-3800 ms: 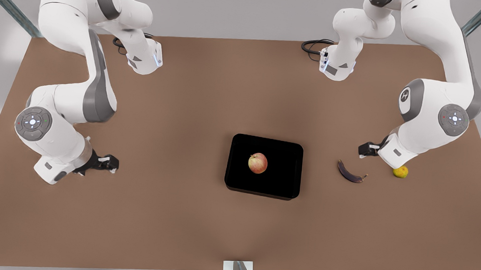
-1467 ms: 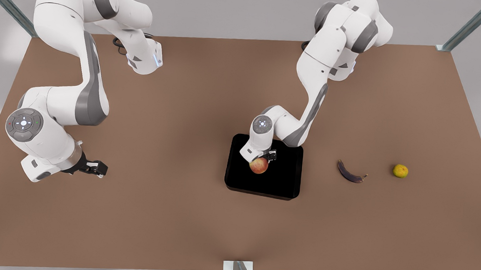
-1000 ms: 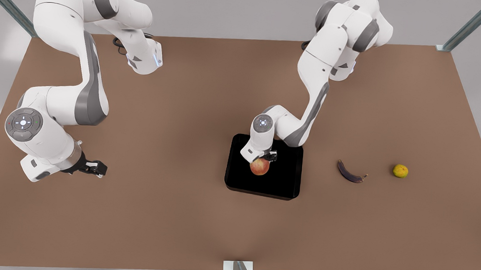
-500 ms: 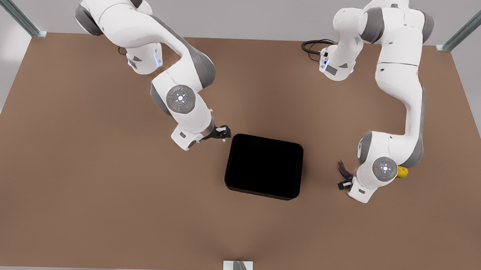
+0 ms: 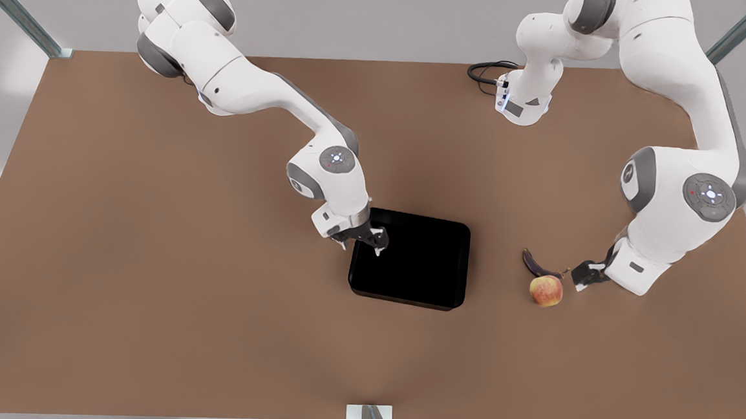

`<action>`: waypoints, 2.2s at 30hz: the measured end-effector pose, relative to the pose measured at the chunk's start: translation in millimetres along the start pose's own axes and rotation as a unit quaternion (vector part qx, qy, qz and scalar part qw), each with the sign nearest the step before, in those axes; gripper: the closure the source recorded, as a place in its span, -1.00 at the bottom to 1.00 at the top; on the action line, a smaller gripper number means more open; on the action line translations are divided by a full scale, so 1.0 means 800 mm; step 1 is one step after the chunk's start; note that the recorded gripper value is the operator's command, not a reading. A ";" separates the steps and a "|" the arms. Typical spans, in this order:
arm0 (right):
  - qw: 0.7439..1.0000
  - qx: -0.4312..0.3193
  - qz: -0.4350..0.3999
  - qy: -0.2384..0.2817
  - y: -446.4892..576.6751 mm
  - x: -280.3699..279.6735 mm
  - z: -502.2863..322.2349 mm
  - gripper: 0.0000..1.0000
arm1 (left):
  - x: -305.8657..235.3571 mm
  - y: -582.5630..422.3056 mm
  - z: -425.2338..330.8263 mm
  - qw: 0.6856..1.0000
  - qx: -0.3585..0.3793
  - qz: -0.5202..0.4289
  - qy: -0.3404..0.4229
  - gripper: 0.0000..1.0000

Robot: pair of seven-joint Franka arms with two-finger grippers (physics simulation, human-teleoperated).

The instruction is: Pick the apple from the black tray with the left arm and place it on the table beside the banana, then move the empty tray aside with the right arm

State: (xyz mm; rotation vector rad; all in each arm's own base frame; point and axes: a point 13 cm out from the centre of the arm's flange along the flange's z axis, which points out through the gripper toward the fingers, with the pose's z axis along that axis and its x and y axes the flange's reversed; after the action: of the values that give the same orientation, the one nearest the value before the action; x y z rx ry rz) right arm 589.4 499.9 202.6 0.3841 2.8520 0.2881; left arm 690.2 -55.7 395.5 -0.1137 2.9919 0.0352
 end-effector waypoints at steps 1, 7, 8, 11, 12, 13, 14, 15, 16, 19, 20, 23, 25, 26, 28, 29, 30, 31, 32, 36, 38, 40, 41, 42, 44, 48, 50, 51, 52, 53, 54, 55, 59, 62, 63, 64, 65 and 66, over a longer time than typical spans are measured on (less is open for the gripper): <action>1.000 0.000 0.011 0.001 -0.003 0.003 0.009 -1.00 | 0.020 0.003 0.002 1.000 0.001 0.007 0.011 -1.00; 0.997 0.008 0.072 0.013 -0.022 0.020 0.060 -1.00 | 0.045 0.003 0.016 0.998 0.006 0.045 0.037 -1.00; 0.997 0.010 0.079 0.015 -0.025 0.023 0.067 -1.00 | 0.046 0.005 0.019 0.998 0.006 0.049 0.039 -1.00; 0.995 0.018 0.098 0.025 -0.034 0.040 0.090 -1.00 | 0.047 0.006 0.021 0.997 0.007 0.063 0.042 -1.00; 0.994 0.023 0.101 0.029 -0.039 0.049 0.098 -1.00 | 0.048 0.006 0.021 0.997 0.007 0.067 0.043 -1.00; 0.994 0.028 0.103 0.033 -0.044 0.056 0.103 -1.00 | 0.048 0.006 0.022 0.996 0.008 0.071 0.044 -1.00; 0.993 0.033 0.104 0.036 -0.050 0.063 0.109 -1.00 | 0.048 0.006 0.022 0.996 0.008 0.075 0.044 -1.00; 0.993 0.038 0.106 0.039 -0.057 0.067 0.113 -1.00 | 0.048 0.006 0.022 0.996 0.008 0.078 0.045 -1.00; 0.992 0.042 0.108 0.040 -0.062 0.069 0.116 -1.00 | 0.049 0.006 0.023 0.996 0.008 0.082 0.045 -1.00; 0.992 0.049 0.110 0.044 -0.074 0.072 0.122 -0.97 | 0.049 0.006 0.024 0.995 0.008 0.091 0.047 -1.00; 0.992 0.049 0.110 0.043 -0.075 0.070 0.122 -0.95 | 0.049 0.007 0.024 0.994 0.009 0.094 0.046 -1.00; 0.992 0.050 0.110 0.044 -0.077 0.068 0.121 -0.69 | 0.049 0.009 0.024 0.994 0.009 0.100 0.047 -1.00; 0.992 0.049 0.110 0.045 -0.077 0.068 0.121 -0.49 | 0.049 0.010 0.024 0.993 0.009 0.104 0.047 -1.00; 0.992 0.049 0.109 0.046 -0.077 0.069 0.121 -0.45 | 0.050 0.010 0.025 0.993 0.009 0.106 0.048 -1.00; 0.992 0.049 0.106 0.047 -0.077 0.070 0.122 -0.31 | 0.051 0.009 0.027 0.993 0.009 0.110 0.050 -1.00; 0.992 0.049 0.105 0.048 -0.077 0.071 0.122 -0.24 | 0.052 0.009 0.028 0.992 0.009 0.112 0.051 -1.00; 0.992 0.049 0.103 0.049 -0.076 0.072 0.121 -0.11 | 0.052 0.009 0.028 0.992 0.009 0.114 0.051 -1.00; 0.992 0.048 0.101 0.051 -0.073 0.074 0.119 0.05 | 0.052 0.009 0.029 0.992 0.009 0.115 0.052 -1.00; 0.993 0.048 0.099 0.052 -0.072 0.076 0.118 0.11 | 0.052 0.009 0.028 0.992 0.009 0.117 0.052 -1.00; 0.992 0.046 0.096 0.062 -0.068 0.078 0.109 0.49 | 0.052 0.010 0.029 0.991 0.009 0.121 0.052 -1.00; 0.992 0.047 0.094 0.065 -0.068 0.080 0.108 0.62 | 0.052 0.010 0.028 0.991 0.009 0.123 0.051 -1.00; 0.993 0.046 0.091 0.067 -0.066 0.081 0.107 0.69 | 0.051 0.010 0.027 0.991 0.009 0.125 0.051 -1.00; 0.993 0.044 0.089 0.068 -0.064 0.081 0.104 0.77 | 0.051 0.010 0.027 0.991 0.009 0.126 0.050 -1.00; 0.993 0.040 0.088 0.068 -0.058 0.079 0.095 0.80 | 0.051 0.010 0.027 0.991 0.009 0.126 0.050 -1.00; 0.993 0.033 0.087 0.070 -0.050 0.071 0.073 0.87 | 0.050 0.011 0.026 0.991 0.009 0.127 0.050 -1.00; 0.992 0.032 0.089 0.085 -0.056 0.050 0.037 0.90 | 0.050 0.011 0.026 0.990 0.009 0.129 0.049 -1.00; 0.992 0.040 0.090 0.082 -0.072 0.019 0.009 0.90 | 0.049 0.012 0.018 0.990 0.008 0.130 0.045 -1.00; 0.992 0.051 0.088 0.077 -0.086 0.001 -0.003 0.90 | 0.046 0.018 0.011 0.991 0.006 0.127 0.040 -1.00; 0.992 0.065 0.085 0.071 -0.104 -0.019 -0.013 0.90 | 0.043 0.034 0.006 0.992 0.002 0.118 0.038 -1.00; 0.991 0.080 0.083 0.063 -0.124 -0.041 -0.022 0.90 | 0.042 0.047 0.003 0.993 -0.001 0.110 0.039 -1.00; 0.991 0.095 0.080 0.056 -0.143 -0.062 -0.030 0.90 | 0.043 0.054 0.003 0.994 -0.002 0.105 0.043 -1.00; 0.989 0.110 0.086 0.049 -0.167 -0.090 -0.041 0.90 | 0.045 0.055 0.005 0.993 -0.002 0.104 0.047 -1.00; 0.978 0.153 0.130 0.053 -0.291 -0.186 -0.088 0.90 | 0.044 0.019 -0.013 0.991 0.005 0.124 0.040 -1.00; 0.974 0.162 0.138 0.077 -0.368 -0.222 -0.112 0.90 | 0.042 0.020 -0.022 0.992 0.005 0.122 0.036 -1.00; 0.974 0.161 0.135 0.085 -0.387 -0.231 -0.119 0.90 | 0.042 0.020 -0.025 0.992 0.006 0.122 0.035 -1.00; 0.975 0.159 0.129 0.091 -0.403 -0.242 -0.129 0.90 | 0.042 0.020 -0.027 0.992 0.005 0.123 0.035 -1.00; 0.975 0.159 0.121 0.098 -0.421 -0.250 -0.135 0.91 | 0.043 0.021 -0.028 0.992 0.005 0.123 0.035 -1.00; 0.975 0.159 0.116 0.106 -0.444 -0.258 -0.139 0.91 | 0.043 0.021 -0.028 0.992 0.005 0.122 0.035 -1.00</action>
State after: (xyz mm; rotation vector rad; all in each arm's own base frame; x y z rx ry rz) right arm 669.4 87.9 272.5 0.7971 3.0688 -0.0969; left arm 651.7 -42.5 412.8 0.2593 3.0572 0.0429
